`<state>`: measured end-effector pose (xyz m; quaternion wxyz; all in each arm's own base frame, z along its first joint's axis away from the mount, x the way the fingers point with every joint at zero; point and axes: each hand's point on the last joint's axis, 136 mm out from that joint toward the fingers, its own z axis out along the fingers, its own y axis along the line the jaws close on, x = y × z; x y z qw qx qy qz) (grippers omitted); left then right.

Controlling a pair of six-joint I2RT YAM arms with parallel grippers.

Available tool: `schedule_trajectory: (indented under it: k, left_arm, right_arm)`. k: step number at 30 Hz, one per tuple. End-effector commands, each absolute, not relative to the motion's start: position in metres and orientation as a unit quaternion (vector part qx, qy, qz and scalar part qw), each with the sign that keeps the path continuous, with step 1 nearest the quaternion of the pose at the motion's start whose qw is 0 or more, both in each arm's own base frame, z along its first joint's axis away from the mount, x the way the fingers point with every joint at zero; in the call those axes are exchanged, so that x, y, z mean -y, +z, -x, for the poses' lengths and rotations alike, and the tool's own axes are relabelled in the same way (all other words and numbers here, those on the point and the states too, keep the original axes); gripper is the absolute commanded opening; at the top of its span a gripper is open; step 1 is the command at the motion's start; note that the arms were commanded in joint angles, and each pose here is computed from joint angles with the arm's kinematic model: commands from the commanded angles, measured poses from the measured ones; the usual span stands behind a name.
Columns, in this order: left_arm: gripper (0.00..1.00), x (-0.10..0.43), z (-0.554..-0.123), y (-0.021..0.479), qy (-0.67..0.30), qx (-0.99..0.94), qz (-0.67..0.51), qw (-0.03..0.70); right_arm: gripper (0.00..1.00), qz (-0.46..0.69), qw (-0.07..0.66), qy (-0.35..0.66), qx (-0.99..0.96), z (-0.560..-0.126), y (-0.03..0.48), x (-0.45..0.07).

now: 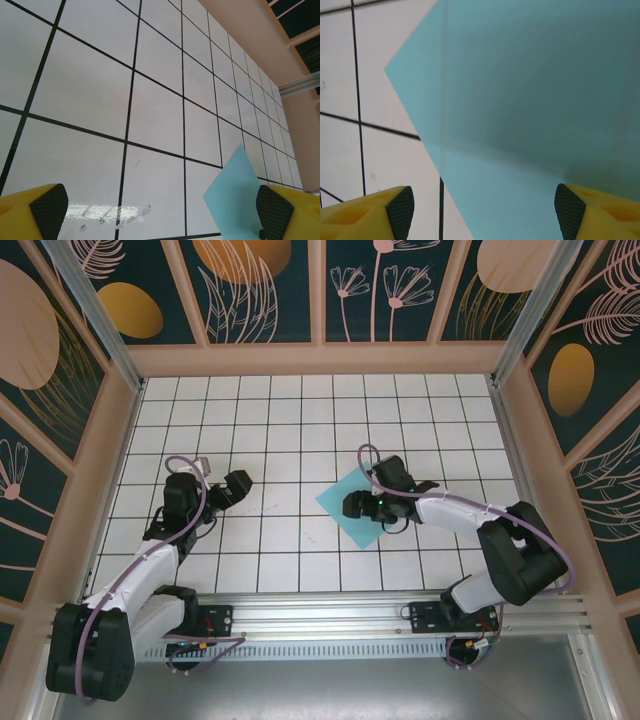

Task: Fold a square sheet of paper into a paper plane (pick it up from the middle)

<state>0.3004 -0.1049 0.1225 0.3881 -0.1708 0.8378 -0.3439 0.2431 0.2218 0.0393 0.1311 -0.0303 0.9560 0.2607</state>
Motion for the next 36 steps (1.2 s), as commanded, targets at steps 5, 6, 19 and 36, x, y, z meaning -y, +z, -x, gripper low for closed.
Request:
schedule_trajectory:
  k: [5, 6, 19, 36]
  left_arm:
    - [0.99, 0.108, -0.298, 0.131, -0.348, -0.836, 0.175, 0.385]
    - [0.98, 0.108, -0.298, 0.132, -0.347, -0.837, 0.175, 0.385]
    - [0.99, 0.104, -0.292, 0.127, -0.337, -0.843, 0.178, 0.379]
    - [0.99, 0.127, -0.294, 0.121, -0.370, -0.847, 0.151, 0.352]
  right_arm:
    - [0.76, 0.023, 0.102, 0.279, -0.955, -0.219, 0.026, -0.229]
    - [0.76, 0.022, 0.099, 0.286, -0.953, -0.218, 0.025, -0.232]
    - [0.69, -0.092, 0.095, 0.347, -0.928, -0.239, 0.036, -0.285]
    - [0.67, -0.011, 0.139, 0.289, -0.947, -0.327, 0.037, -0.248]
